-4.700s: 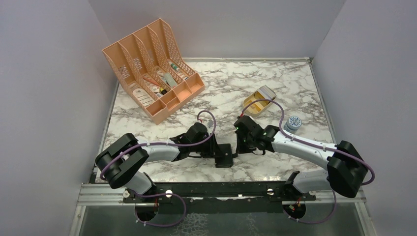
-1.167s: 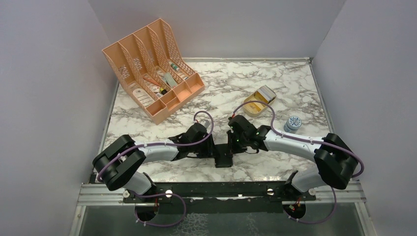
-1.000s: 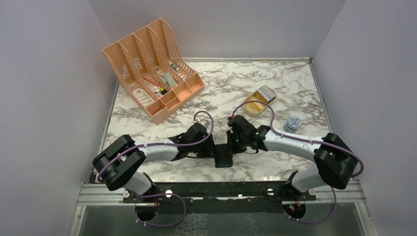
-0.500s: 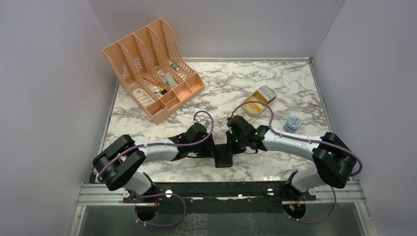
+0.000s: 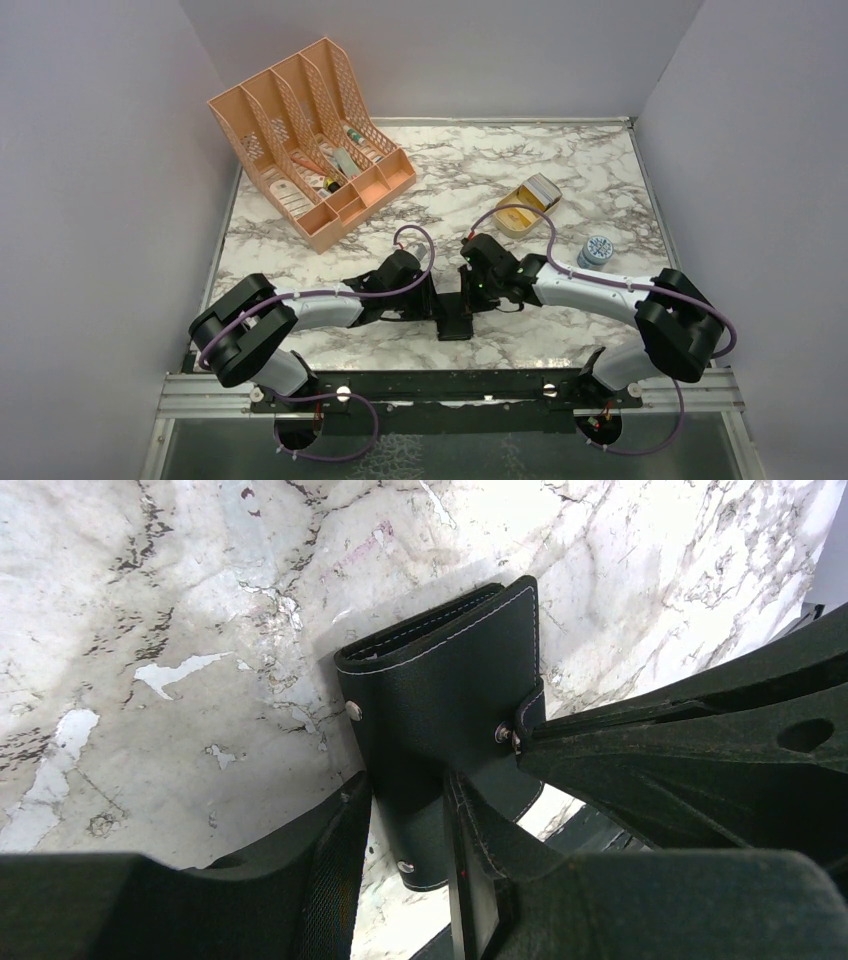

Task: Put the credit cards into the card holder
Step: Close the card holder at the center of the board.

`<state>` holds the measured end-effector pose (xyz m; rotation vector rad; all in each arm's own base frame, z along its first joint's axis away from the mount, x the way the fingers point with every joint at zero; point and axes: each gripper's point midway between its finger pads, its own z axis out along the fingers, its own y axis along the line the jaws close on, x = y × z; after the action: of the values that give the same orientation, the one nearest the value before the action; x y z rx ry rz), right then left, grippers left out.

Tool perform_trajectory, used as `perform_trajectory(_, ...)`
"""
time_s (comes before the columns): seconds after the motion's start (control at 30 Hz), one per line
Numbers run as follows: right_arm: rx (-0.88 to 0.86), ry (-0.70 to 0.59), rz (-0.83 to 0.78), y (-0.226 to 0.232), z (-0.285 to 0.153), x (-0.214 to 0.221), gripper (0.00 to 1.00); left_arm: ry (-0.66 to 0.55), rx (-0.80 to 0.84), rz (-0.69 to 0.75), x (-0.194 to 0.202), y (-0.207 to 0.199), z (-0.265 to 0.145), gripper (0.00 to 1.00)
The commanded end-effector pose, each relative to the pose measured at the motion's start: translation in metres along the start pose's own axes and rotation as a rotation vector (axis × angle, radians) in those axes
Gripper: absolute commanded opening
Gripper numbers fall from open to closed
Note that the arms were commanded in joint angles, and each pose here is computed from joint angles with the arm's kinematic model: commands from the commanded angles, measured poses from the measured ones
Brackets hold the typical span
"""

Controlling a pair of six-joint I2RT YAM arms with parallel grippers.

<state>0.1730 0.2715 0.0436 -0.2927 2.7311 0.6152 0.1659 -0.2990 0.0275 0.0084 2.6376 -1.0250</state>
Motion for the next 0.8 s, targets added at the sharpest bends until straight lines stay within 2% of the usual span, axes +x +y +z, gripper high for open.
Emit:
perform_trajectory(0.0, -0.009, -0.041, -0.022, 0.009, -0.004, -0.012, 0.01, 0.009, 0.027, 0.016, 0.001, -0.004, 0.001, 0.35)
perform_trajectory(0.77, 0.003, 0.008, -0.017, 0.002, 0.01, 0.0, 0.01, 0.009, 0.028, 0.019, 0.001, -0.005, 0.0, 0.35)
